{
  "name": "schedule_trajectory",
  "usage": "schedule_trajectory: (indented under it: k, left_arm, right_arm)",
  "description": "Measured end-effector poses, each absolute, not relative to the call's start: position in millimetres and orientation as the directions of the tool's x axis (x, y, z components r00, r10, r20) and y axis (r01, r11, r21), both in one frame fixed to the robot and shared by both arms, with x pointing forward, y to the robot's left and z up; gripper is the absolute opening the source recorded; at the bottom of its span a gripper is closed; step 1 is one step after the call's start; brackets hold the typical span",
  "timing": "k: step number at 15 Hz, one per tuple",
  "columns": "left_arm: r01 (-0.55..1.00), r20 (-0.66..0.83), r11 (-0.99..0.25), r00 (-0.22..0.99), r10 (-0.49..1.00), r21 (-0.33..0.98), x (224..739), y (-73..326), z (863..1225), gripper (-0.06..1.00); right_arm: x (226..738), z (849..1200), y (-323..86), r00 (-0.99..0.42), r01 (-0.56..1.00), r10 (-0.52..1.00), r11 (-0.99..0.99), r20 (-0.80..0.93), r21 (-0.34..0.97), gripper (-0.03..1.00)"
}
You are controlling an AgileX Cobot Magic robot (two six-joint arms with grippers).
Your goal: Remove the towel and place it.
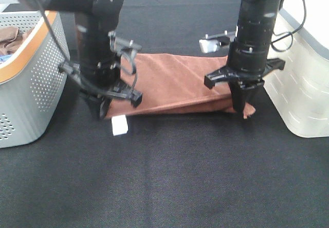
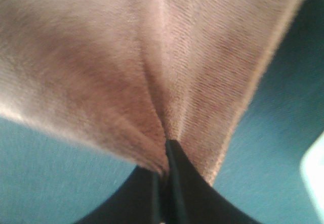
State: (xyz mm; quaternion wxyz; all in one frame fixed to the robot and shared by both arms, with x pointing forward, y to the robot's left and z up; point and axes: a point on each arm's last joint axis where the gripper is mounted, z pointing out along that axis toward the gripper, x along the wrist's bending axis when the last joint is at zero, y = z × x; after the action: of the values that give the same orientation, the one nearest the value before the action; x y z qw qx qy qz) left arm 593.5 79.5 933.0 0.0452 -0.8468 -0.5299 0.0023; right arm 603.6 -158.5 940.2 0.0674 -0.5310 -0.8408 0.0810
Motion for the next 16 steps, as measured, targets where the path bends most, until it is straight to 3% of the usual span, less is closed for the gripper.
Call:
schedule_trajectory:
  k: [5, 6, 7, 10, 11, 14, 16]
  left_arm:
    - [0.893, 0.004, -0.418, 0.424, 0.906, -0.167, 574.2, 86.2, 913.4, 0.0]
    - [0.892, 0.005, -0.42, 0.427, 0.904, -0.164, 573.0, 87.1, 916.6, 0.0]
    - [0.892, 0.005, -0.42, 0.427, 0.904, -0.164, 573.0, 87.1, 916.6, 0.0]
    - [0.892, 0.01, -0.423, 0.43, 0.903, -0.16, 572.1, 88.3, 920.1, 0.03]
    - [0.891, 0.01, -0.422, 0.43, 0.903, -0.164, 571.7, 88.6, 919.9, 0.14]
    - [0.891, 0.01, -0.422, 0.43, 0.903, -0.165, 571.6, 88.6, 920.0, 0.5]
    - [0.891, 0.01, -0.422, 0.43, 0.903, -0.165, 571.5, 88.7, 920.4, 0.57]
  right_arm:
    - [594.4, 930.0, -159.3, -0.413, 0.876, 0.909, 0.413, 0.055, -0.251, 0.01]
    - [594.2, 930.0, -158.6, -0.409, 0.877, 0.911, 0.411, 0.063, -0.25, 0.07]
    - [594.2, 930.0, -158.6, -0.409, 0.877, 0.911, 0.411, 0.063, -0.25, 0.07]
    - [593.4, 930.1, -156.4, -0.396, 0.88, 0.914, 0.405, 0.086, -0.248, 0.38]
    - [593.3, 930.2, -156.1, -0.394, 0.881, 0.915, 0.404, 0.089, -0.248, 0.51]
    - [593.1, 930.6, -155.9, -0.392, 0.881, 0.915, 0.402, 0.091, -0.248, 0.58]
    - [592.6, 935.6, -155.9, -0.383, 0.888, 0.92, 0.393, 0.09, -0.237, 0.59]
